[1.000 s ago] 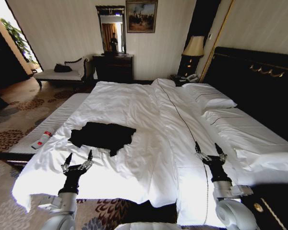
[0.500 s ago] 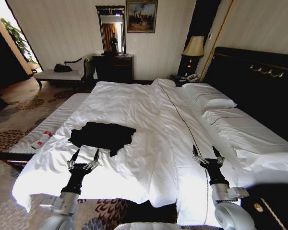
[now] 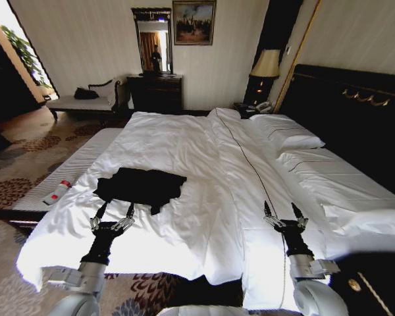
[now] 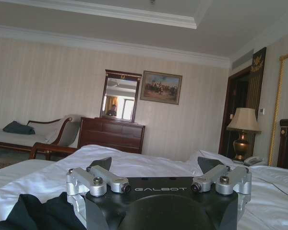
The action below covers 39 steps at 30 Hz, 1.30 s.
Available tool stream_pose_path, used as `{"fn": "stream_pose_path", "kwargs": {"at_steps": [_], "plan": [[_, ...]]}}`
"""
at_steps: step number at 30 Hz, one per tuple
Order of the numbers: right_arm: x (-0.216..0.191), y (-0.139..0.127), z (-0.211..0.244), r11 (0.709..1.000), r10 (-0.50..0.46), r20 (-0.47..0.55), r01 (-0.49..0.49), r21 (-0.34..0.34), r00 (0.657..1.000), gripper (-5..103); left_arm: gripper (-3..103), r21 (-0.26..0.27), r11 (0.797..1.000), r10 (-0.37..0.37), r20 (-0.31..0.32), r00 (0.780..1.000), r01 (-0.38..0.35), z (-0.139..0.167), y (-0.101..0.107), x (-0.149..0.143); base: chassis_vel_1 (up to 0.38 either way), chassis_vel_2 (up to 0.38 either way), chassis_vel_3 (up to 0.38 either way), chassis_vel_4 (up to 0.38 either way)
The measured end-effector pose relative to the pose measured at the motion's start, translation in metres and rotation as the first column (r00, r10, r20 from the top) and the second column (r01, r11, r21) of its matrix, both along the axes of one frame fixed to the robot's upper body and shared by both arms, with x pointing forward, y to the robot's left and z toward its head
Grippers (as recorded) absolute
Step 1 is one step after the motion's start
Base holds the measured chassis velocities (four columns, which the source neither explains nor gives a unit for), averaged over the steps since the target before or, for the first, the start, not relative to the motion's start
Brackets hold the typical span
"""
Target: Fold the clothes on the bed.
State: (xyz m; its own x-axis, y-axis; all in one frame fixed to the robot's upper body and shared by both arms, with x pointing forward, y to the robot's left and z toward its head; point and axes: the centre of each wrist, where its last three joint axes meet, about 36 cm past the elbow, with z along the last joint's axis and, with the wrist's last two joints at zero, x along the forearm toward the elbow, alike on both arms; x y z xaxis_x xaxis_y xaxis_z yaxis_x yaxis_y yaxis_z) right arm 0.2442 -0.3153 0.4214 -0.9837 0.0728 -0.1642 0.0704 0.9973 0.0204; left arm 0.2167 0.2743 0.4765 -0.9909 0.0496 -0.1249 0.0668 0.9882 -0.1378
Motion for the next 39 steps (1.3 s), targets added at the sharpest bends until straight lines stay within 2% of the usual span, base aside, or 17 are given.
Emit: {"fn": "stream_pose_path", "kwargs": {"at_steps": [6,9,12,15,20,23,39], "plan": [[-0.001,0.003,0.0,1.0,-0.002,0.004,0.002,-0.001,1.0,100,100,0.002,1.0,0.003,0.004,1.0,-0.003,0.002,0.001,0.001,0.0,0.0,0.0,0.0],[-0.001,0.003,0.0,1.0,-0.009,0.013,0.009,-0.007,1.0,100,100,0.032,0.999,0.007,0.003,1.0,-0.007,0.0,0.001,0.0,0.0,0.0,0.0,0.0],[-0.001,0.004,0.0,1.0,-0.012,0.015,0.012,-0.008,1.0,100,100,0.036,0.999,0.007,0.007,1.0,-0.007,0.0,0.002,0.0,0.0,0.0,0.0,0.0],[-0.002,0.007,-0.002,1.0,-0.01,0.015,0.01,-0.013,1.0,100,100,0.011,1.0,0.016,0.017,1.0,-0.016,0.003,0.002,-0.001,0.0,0.0,0.0,0.0],[-0.002,0.008,-0.003,1.0,-0.009,0.015,0.009,-0.018,1.0,100,100,0.01,0.999,0.03,0.021,0.999,-0.03,0.007,0.003,-0.003,0.0,0.0,0.0,0.0],[-0.001,0.01,-0.003,1.0,-0.006,0.015,0.006,-0.018,1.0,100,100,-0.008,0.999,0.035,0.025,0.999,-0.035,0.015,0.002,-0.004,0.0,0.0,0.0,0.0],[-0.004,0.012,-0.003,1.0,-0.004,0.018,0.005,-0.022,1.0,100,100,-0.009,0.999,0.053,0.019,0.998,-0.052,0.014,0.001,-0.004,0.0,0.0,0.0,0.0]]}}
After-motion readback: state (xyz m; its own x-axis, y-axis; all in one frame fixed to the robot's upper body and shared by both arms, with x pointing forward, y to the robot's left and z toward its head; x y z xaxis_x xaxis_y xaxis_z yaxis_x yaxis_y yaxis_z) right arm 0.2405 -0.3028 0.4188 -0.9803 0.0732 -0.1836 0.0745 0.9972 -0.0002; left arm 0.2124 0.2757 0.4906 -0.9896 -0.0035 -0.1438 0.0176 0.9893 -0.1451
